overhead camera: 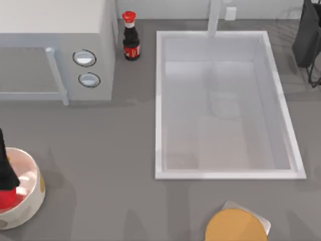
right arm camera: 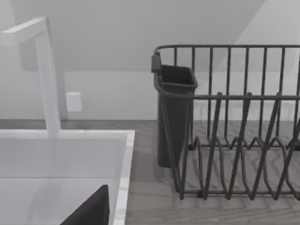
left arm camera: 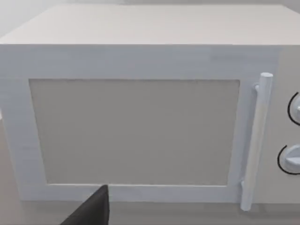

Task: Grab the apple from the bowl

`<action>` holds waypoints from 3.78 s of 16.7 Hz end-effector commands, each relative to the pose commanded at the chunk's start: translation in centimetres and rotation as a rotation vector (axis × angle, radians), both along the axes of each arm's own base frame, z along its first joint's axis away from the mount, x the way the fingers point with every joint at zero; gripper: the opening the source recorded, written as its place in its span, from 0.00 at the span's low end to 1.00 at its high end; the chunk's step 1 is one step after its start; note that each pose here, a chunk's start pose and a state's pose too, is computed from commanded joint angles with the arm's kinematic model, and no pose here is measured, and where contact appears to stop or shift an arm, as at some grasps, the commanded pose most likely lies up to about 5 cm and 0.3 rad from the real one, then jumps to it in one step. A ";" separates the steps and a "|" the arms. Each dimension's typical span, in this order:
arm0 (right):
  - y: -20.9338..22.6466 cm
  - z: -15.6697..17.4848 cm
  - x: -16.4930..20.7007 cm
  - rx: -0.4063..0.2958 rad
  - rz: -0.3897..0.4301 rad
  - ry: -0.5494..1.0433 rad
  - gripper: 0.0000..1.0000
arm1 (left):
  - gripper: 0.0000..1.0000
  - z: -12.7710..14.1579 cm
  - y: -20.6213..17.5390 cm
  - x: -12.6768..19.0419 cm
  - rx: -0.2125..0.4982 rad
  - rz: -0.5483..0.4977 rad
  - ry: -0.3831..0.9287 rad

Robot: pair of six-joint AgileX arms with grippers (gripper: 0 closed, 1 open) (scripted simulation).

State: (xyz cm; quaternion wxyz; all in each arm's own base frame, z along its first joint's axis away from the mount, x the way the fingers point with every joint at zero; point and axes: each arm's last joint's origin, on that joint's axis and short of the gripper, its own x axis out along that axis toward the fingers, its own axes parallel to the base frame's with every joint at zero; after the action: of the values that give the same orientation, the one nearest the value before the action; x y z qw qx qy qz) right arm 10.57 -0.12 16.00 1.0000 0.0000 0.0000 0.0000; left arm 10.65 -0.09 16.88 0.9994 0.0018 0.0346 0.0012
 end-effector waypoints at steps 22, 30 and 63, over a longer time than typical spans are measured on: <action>0.0 0.0 0.0 0.000 0.000 0.000 1.00 | 1.00 3.0 1.4 14.9 0.010 -0.015 1.502; 0.0 0.0 0.0 0.000 0.000 0.000 1.00 | 1.00 0.1 1.3 15.2 0.012 -0.018 1.508; 0.0 0.0 0.0 0.000 0.000 0.000 1.00 | 0.00 -7.9 1.4 14.9 0.010 -0.015 1.502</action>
State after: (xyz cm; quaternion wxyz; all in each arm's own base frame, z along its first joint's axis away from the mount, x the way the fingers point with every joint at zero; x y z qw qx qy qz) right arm 10.57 -0.12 16.00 1.0000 0.0000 0.0000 0.0000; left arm 25.52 1.27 9.00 0.7071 0.0071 0.7071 -0.0071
